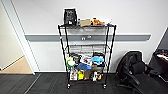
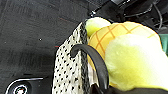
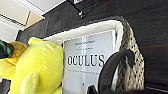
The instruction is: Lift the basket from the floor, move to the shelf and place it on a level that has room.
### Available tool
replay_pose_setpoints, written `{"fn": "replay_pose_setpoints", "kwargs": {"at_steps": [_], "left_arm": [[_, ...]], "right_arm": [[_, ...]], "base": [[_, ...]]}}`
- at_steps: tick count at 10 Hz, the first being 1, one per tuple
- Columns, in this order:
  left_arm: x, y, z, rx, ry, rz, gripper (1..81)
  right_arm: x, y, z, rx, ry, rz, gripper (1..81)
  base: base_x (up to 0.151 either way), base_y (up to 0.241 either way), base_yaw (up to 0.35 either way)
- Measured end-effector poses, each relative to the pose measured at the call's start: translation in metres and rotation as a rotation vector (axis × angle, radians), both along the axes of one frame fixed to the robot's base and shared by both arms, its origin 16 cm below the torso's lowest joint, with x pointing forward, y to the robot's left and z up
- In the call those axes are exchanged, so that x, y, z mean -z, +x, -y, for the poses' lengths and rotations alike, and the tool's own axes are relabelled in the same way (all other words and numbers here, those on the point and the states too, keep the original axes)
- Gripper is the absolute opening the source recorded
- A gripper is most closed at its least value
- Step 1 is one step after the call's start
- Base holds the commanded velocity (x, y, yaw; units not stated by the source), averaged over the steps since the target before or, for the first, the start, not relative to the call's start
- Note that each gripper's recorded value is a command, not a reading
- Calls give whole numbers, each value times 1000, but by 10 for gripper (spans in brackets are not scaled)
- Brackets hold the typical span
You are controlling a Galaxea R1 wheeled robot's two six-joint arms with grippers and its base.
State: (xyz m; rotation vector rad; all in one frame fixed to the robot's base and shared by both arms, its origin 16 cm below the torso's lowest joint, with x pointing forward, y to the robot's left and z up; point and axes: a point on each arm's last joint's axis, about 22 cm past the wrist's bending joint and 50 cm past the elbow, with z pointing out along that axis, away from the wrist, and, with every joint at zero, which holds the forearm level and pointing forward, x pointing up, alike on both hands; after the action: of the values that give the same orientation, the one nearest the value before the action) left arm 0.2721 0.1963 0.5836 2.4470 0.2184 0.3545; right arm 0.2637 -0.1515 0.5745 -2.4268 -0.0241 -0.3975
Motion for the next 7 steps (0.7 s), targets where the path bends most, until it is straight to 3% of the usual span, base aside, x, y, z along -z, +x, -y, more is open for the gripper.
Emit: {"fn": "replay_pose_setpoints", "kwargs": {"at_steps": [3, 7], "left_arm": [[5, -15, 1, 9, 1, -20, 10], [1, -5, 1, 2, 0, 4, 10]], "right_arm": [[8, -21, 1, -5, -4, -29, 10], [6, -12, 1, 3, -6, -10, 10]], "base": [[98, 0, 0], [116, 0, 0]]}}
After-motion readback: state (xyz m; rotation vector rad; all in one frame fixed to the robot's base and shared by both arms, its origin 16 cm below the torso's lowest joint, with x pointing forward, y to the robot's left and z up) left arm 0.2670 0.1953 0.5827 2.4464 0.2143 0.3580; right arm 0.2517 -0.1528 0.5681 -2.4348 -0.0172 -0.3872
